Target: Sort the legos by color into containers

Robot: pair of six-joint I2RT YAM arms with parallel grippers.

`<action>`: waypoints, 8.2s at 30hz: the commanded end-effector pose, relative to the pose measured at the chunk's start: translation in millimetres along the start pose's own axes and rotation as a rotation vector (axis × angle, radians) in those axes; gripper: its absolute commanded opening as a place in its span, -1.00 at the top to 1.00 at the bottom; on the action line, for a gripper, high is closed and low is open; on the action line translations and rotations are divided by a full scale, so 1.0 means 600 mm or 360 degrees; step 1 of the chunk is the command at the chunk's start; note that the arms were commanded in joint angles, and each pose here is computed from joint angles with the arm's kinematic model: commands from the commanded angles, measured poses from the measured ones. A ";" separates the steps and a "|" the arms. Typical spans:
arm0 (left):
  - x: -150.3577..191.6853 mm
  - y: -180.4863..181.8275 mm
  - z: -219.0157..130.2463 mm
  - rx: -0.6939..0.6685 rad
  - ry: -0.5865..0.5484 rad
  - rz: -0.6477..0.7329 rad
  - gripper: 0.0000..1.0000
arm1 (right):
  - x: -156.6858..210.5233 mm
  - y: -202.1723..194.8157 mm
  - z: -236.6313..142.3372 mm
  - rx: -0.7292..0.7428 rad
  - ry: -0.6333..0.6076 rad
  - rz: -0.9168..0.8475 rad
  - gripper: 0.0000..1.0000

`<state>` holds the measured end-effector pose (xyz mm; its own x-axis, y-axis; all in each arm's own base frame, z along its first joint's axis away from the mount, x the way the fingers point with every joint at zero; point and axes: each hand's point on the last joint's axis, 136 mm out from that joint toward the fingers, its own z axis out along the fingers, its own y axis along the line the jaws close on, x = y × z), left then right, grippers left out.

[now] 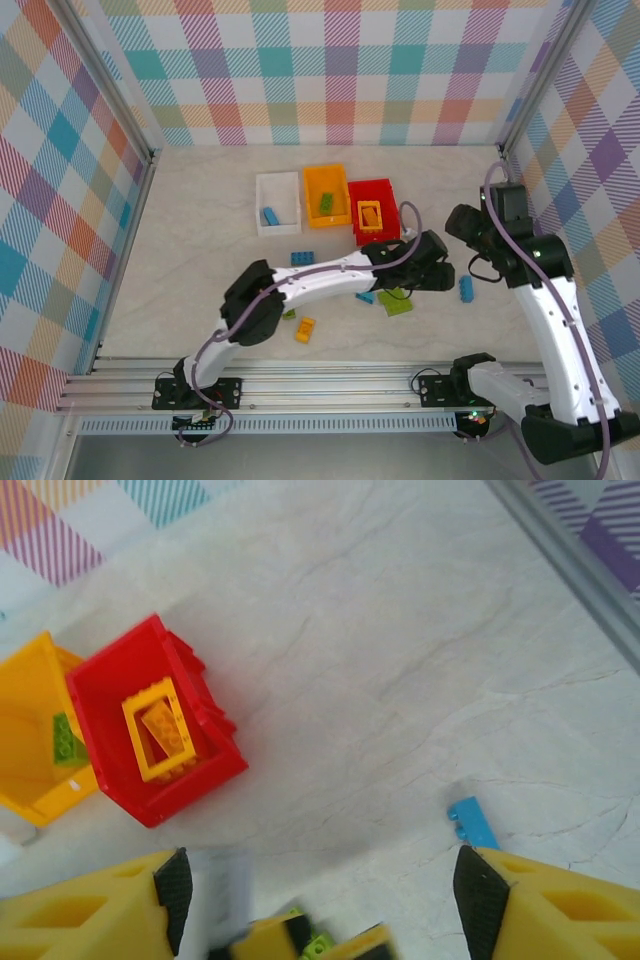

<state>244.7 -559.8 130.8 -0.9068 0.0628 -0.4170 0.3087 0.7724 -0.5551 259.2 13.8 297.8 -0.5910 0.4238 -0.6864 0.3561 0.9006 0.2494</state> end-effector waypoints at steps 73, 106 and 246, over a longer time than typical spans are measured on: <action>-0.193 0.374 -0.319 -0.0926 -0.0506 -0.0149 0.78 | 0.095 0.219 0.000 -0.0848 0.0354 -0.0530 -0.19; -0.316 0.653 -0.287 -0.1074 -0.0260 -0.0756 0.01 | 0.227 0.358 0.071 -0.0852 0.0538 -0.0630 -0.21; -0.015 0.448 -0.579 -0.0793 -0.0516 -0.0540 -0.36 | 0.125 0.462 0.007 -0.1238 0.0112 -0.0699 -0.12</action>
<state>242.6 -145.6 242.2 -0.7464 -0.3556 -0.5625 -0.1654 0.9179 -0.3607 340.7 294.0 317.1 -0.6519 0.0478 -0.7568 -0.4284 0.8003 0.4196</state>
